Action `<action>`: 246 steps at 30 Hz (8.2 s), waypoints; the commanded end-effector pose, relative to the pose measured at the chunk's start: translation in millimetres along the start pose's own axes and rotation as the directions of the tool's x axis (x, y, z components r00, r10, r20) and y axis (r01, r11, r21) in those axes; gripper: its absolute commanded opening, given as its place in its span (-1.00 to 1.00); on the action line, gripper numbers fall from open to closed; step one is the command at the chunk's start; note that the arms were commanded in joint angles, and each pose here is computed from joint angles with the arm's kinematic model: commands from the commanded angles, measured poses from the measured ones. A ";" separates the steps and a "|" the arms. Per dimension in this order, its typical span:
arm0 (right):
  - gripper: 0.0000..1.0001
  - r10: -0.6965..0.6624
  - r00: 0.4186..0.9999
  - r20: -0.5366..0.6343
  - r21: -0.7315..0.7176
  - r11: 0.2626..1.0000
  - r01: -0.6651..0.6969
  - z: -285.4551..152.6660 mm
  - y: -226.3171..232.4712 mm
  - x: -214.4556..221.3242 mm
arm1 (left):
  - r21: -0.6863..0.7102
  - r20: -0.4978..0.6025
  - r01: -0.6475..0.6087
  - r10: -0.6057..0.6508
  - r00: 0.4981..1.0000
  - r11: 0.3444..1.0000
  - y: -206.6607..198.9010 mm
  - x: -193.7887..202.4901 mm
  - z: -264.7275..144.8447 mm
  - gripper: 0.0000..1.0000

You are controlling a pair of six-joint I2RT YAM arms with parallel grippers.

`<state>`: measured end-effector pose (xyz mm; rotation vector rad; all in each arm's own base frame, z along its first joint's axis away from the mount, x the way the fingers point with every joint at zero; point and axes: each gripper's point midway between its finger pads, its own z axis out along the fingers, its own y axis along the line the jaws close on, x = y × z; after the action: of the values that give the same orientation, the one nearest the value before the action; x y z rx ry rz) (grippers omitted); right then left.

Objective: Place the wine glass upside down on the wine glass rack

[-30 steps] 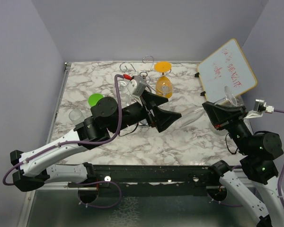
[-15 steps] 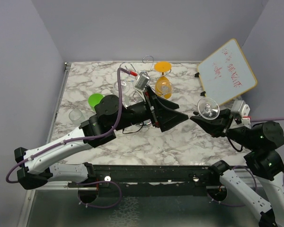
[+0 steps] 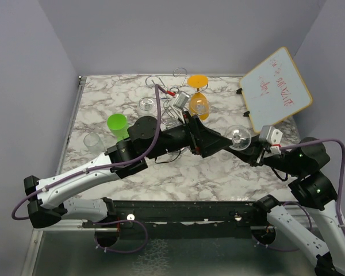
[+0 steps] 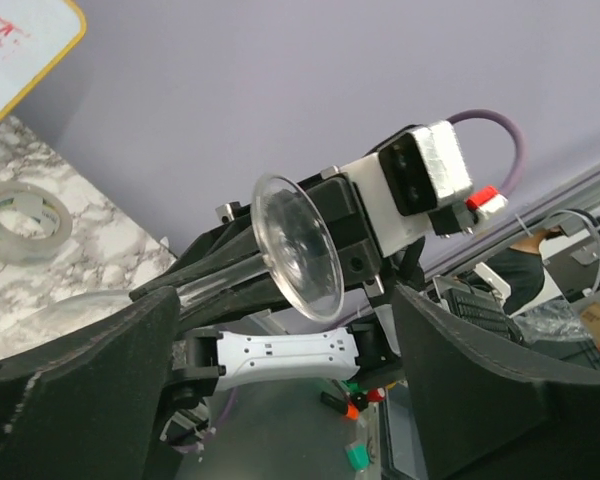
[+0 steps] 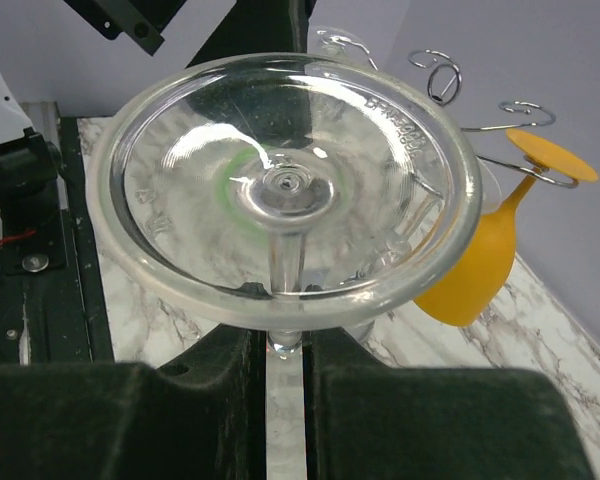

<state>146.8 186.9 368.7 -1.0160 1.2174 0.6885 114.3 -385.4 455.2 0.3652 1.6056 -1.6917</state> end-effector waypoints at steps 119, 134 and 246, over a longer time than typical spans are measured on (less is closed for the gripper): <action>-0.98 0.235 0.962 0.137 -0.052 0.972 -0.230 36.0 5.0 46.0 | -0.084 0.084 0.304 -0.297 0.951 0.949 46.1 -20.3 -37.0 0.36; -0.97 0.392 0.888 0.241 0.013 0.913 -0.407 44.9 -14.2 41.8 | -0.377 0.269 -0.122 0.234 0.934 0.918 36.3 -102.5 -110.9 0.76; 0.48 0.493 0.862 0.114 0.092 0.859 -0.504 160.7 18.8 89.4 | -0.899 -0.147 -0.375 0.650 0.746 0.227 135.1 -153.9 -179.3 0.98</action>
<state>233.8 339.2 283.9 -0.4836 1.4692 1.0487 248.7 -166.1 427.0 0.0919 1.6451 -0.2871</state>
